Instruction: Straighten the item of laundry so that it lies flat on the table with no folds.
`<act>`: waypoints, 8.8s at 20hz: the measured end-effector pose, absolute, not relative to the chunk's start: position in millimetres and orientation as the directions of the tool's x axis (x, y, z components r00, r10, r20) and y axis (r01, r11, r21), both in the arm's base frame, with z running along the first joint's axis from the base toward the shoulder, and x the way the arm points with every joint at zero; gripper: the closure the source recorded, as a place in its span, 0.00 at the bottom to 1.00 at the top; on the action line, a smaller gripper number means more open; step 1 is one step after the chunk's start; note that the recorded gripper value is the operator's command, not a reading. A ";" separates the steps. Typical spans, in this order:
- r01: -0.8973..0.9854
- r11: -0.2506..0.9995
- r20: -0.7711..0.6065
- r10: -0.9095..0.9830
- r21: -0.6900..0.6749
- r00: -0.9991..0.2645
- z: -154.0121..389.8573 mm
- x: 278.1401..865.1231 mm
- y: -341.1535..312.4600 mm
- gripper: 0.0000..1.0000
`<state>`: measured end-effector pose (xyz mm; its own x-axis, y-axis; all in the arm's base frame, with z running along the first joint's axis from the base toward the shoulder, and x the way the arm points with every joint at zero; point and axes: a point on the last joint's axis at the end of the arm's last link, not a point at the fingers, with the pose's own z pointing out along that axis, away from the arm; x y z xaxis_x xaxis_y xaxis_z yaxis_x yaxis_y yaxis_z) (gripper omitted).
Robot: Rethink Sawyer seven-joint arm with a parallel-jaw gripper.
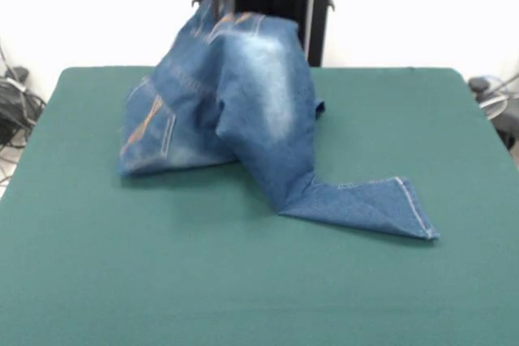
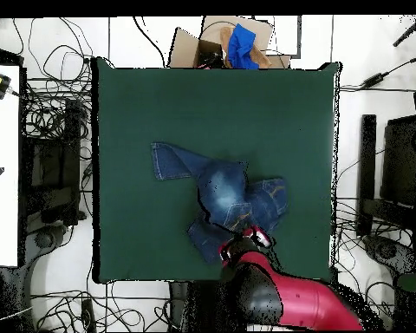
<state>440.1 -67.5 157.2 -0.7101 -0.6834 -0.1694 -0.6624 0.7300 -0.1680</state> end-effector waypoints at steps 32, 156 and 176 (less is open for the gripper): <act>-0.568 0.818 -0.026 -0.572 -0.090 -0.820 292.3 416.7 -5.6 1.00; -0.885 0.461 -0.040 -0.885 0.061 -0.464 19.4 718.5 -162.4 1.00; -0.961 0.264 -0.080 -0.959 0.080 -0.271 -17.8 715.3 -146.0 0.00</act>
